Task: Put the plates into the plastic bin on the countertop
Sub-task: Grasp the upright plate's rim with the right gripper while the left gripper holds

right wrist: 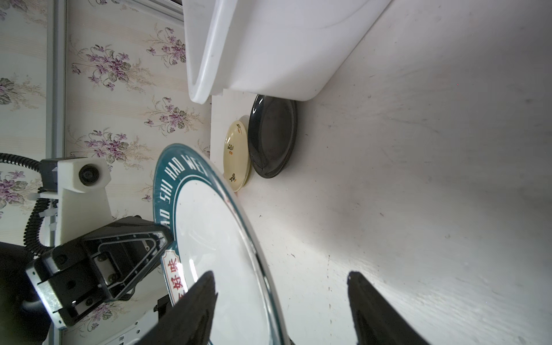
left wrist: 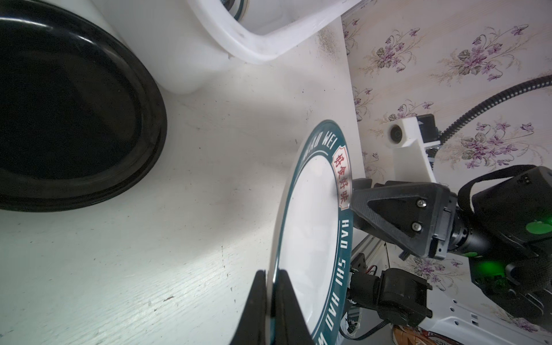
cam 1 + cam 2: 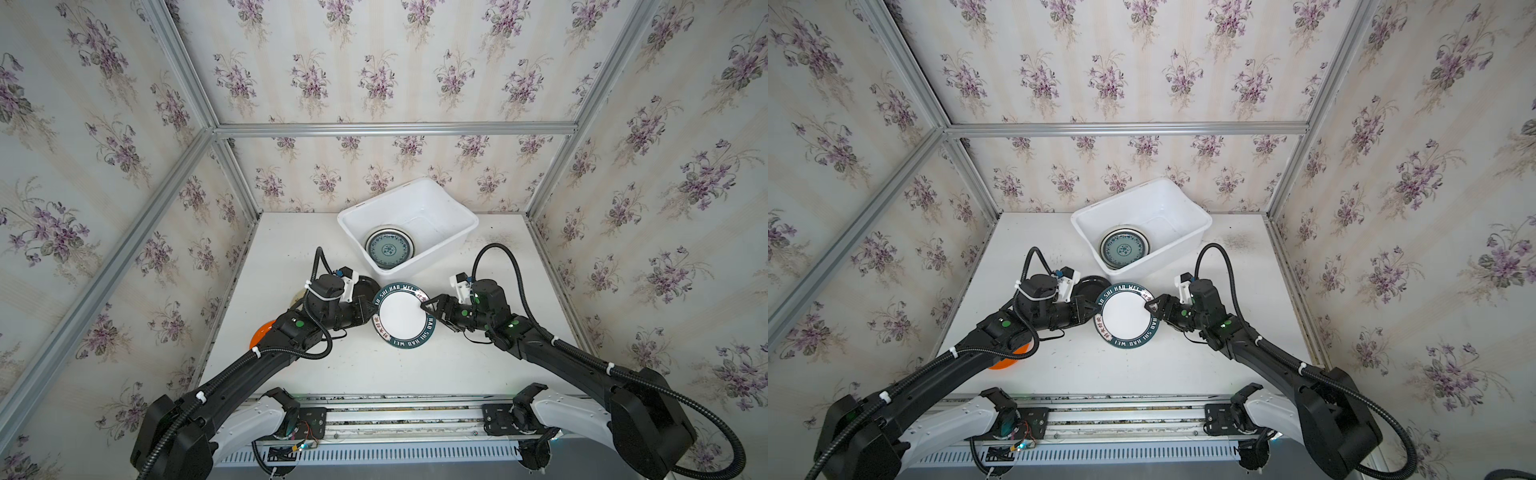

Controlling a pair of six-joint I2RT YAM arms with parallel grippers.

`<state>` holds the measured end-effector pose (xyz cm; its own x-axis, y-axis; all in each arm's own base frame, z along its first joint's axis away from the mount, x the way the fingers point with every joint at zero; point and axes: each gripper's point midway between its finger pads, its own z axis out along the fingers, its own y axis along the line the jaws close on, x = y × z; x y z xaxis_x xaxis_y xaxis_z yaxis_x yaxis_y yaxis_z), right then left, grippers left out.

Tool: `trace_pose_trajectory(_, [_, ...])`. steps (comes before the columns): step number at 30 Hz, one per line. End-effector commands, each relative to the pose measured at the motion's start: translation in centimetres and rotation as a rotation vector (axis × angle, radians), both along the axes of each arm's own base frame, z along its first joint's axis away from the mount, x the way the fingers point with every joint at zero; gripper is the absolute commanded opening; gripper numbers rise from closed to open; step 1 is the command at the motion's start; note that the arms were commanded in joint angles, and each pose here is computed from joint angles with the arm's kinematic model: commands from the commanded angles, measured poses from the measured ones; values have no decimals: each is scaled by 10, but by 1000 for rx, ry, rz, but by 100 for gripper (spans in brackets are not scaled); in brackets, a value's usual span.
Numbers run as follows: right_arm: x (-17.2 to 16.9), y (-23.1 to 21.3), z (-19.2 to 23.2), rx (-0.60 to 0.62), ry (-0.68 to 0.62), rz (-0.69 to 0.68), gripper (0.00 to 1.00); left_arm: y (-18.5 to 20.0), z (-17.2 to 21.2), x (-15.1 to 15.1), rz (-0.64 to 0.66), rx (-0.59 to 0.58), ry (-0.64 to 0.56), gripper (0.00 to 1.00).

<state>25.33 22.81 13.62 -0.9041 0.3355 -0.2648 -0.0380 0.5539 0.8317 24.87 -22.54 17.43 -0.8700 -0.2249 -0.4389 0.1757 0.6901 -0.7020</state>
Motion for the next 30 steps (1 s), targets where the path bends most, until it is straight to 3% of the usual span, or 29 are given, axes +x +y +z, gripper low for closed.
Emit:
trace_pose_trajectory(1, [2, 3, 7, 31, -14, 4, 66, -6, 10, 7, -4, -15, -35, 0])
trace_pose_trajectory(12, [-2, 1, 8, 24, -12, 5, 6, -16, 11, 22, -33, 17, -50, 0])
trace_pose_trajectory(14, [-2, -2, 6, 15, -5, -9, 0, -17, 13, 23, -37, 16, -52, 3])
trace_pose_trajectory(15, [-3, -3, 6, 8, -1, -15, 0, -18, 14, 23, -39, 15, -55, 17])
trace_pose_trajectory(16, [-3, -6, 4, -1, 2, -21, 0, -18, 15, 23, -43, 14, -59, 40])
trace_pose_trajectory(17, [-3, -9, 5, -15, -1, -25, 0, -18, 17, 22, -51, 12, -68, 49])
trace_pose_trajectory(20, [-2, -26, 10, -108, -33, -46, 0, -14, 26, 18, -66, 15, -119, 60])
trace_pose_trajectory(23, [-4, -36, 22, -165, -83, -43, 0, -4, 39, 14, -37, 14, -184, 81])
trace_pose_trajectory(24, [-4, -39, 26, -177, -95, -45, 0, 0, 43, 12, -28, 16, -206, 93])
trace_pose_trajectory(30, [4, -46, 47, -147, -119, -74, 0, 16, 56, 6, 10, 34, -276, 99])
